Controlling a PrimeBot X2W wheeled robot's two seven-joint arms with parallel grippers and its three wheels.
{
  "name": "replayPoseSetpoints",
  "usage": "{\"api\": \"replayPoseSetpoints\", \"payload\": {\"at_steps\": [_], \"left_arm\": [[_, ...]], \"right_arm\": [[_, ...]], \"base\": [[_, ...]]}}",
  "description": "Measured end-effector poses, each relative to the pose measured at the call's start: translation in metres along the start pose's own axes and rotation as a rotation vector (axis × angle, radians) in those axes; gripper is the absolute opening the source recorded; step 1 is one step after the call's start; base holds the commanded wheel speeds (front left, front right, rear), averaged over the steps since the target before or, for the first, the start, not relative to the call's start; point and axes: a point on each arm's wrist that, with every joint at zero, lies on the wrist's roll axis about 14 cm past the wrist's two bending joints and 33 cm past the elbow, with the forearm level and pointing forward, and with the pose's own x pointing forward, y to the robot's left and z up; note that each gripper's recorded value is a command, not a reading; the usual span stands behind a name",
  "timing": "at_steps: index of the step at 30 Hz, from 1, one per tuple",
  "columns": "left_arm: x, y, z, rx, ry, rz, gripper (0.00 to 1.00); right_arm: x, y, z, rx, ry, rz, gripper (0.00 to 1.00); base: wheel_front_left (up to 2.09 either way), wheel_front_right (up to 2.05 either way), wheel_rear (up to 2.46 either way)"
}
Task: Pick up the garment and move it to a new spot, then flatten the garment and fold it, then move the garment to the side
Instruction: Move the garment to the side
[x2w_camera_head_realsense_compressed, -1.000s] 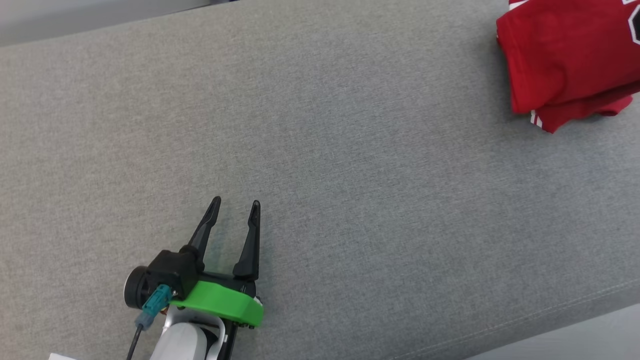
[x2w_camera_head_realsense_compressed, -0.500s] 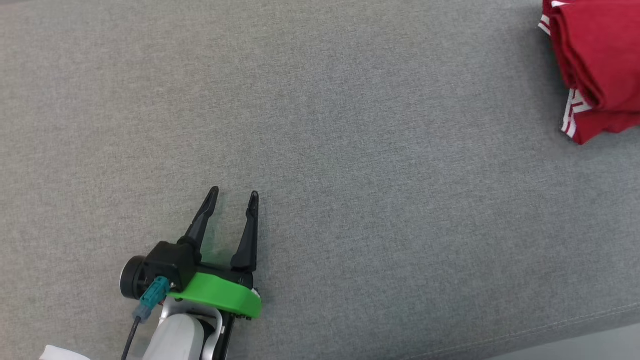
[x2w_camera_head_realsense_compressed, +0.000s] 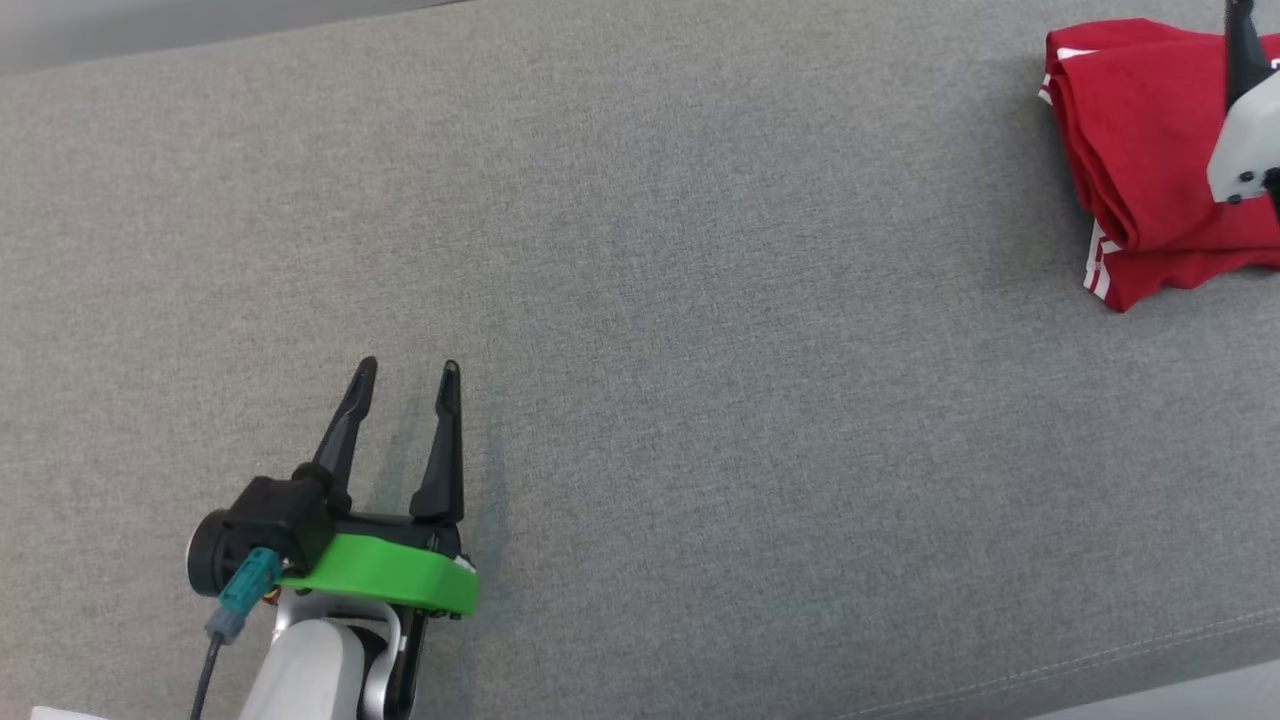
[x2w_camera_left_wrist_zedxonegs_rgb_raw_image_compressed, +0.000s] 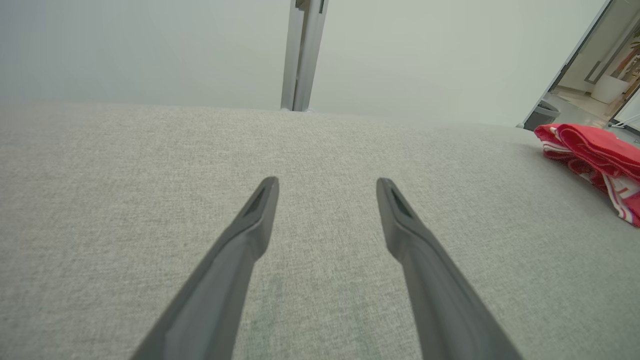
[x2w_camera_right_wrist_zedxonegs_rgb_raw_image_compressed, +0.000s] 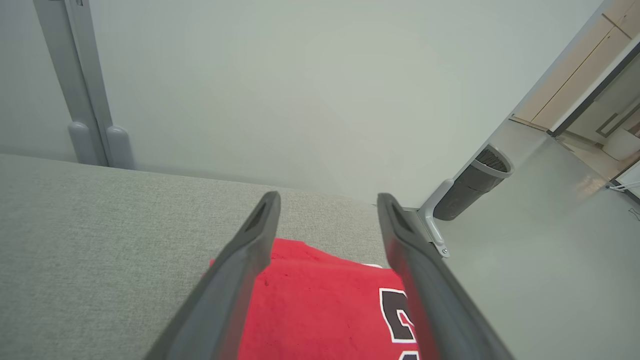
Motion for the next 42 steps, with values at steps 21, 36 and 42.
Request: {"api": "replayPoseSetpoints", "payload": {"at_steps": [21, 36, 42], "left_arm": [[-0.072, 0.038, 0.049, 0.014, -0.119, 0.202, 1.00], [-0.136, 0.042, 0.036, -0.017, -0.110, 0.292, 1.00], [-0.140, 0.038, 0.031, -0.027, -0.102, 0.300, 1.00]], "right_arm": [[-0.109, 0.118, 0.025, 0.287, -0.222, 0.172, 1.00], [-0.200, 0.138, -0.041, 0.450, -0.112, 0.182, 1.00], [-0.206, 0.136, -0.046, 0.460, -0.104, 0.176, 1.00]], "base": [[0.00, 0.00, 0.00], [0.00, 0.00, 0.00], [0.00, 0.00, 0.00]]}}
